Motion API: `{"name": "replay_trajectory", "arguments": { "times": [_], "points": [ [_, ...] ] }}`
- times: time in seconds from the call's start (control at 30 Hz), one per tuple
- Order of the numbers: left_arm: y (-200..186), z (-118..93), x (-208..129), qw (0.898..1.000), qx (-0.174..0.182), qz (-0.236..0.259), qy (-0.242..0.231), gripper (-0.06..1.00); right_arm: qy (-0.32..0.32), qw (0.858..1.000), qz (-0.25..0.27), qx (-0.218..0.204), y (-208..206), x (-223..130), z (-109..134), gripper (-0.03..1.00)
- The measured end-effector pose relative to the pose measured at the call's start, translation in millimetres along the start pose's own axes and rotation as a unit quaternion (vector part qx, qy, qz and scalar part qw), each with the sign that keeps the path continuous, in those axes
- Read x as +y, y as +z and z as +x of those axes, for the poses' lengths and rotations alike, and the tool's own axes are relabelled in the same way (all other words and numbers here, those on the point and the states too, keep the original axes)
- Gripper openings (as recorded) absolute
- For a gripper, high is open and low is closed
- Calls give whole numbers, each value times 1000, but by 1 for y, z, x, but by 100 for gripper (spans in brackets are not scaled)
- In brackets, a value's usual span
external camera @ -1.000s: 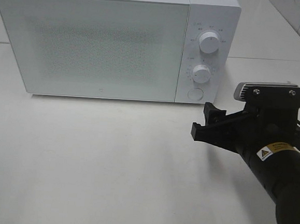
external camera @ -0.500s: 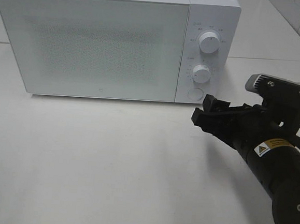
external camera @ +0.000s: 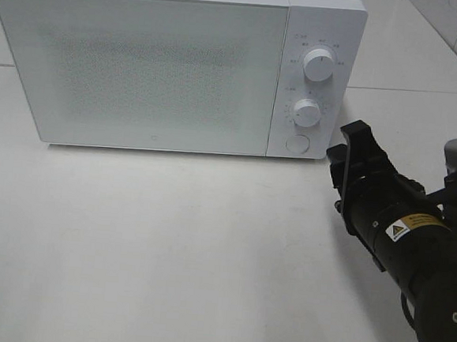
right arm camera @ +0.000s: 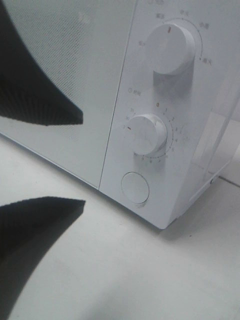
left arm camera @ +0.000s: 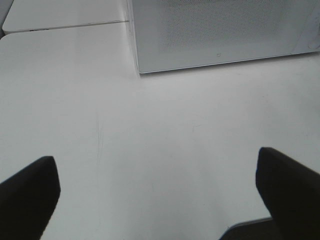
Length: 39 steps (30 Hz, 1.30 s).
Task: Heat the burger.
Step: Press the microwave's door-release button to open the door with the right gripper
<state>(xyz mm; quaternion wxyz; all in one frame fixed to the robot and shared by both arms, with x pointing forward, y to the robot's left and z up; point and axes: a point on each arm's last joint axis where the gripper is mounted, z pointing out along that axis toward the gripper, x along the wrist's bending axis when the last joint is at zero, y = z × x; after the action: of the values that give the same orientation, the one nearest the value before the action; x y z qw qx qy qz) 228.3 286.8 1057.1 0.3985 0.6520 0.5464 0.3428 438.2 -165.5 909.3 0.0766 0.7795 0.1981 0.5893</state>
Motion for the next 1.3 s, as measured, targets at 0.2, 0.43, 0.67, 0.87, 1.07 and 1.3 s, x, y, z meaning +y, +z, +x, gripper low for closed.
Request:
{"name": "replay_trajectory", "arguments": {
  "times": [0.2, 0.43, 0.67, 0.87, 1.07, 1.3],
  "points": [
    [0, 0, 0, 1000, 0, 0, 0, 99, 84, 996, 8, -15, 0, -2, -3, 31],
    [0, 0, 0, 1000, 0, 0, 0, 99, 138, 990, 13, -27, 0, -3, -5, 5],
    [0, 0, 0, 1000, 0, 0, 0, 99, 159, 987, 16, -32, 2, -5, -3, 1],
    [0, 0, 0, 1000, 0, 0, 0, 99, 171, 985, 19, -25, 7, -9, 3, 1],
    [0, 0, 0, 1000, 0, 0, 0, 99, 172, 984, 18, -39, 17, -18, -2, 1],
    [0, 0, 0, 1000, 0, 0, 0, 99, 177, 983, 16, -54, 30, -26, -9, 1]
  ]
}}
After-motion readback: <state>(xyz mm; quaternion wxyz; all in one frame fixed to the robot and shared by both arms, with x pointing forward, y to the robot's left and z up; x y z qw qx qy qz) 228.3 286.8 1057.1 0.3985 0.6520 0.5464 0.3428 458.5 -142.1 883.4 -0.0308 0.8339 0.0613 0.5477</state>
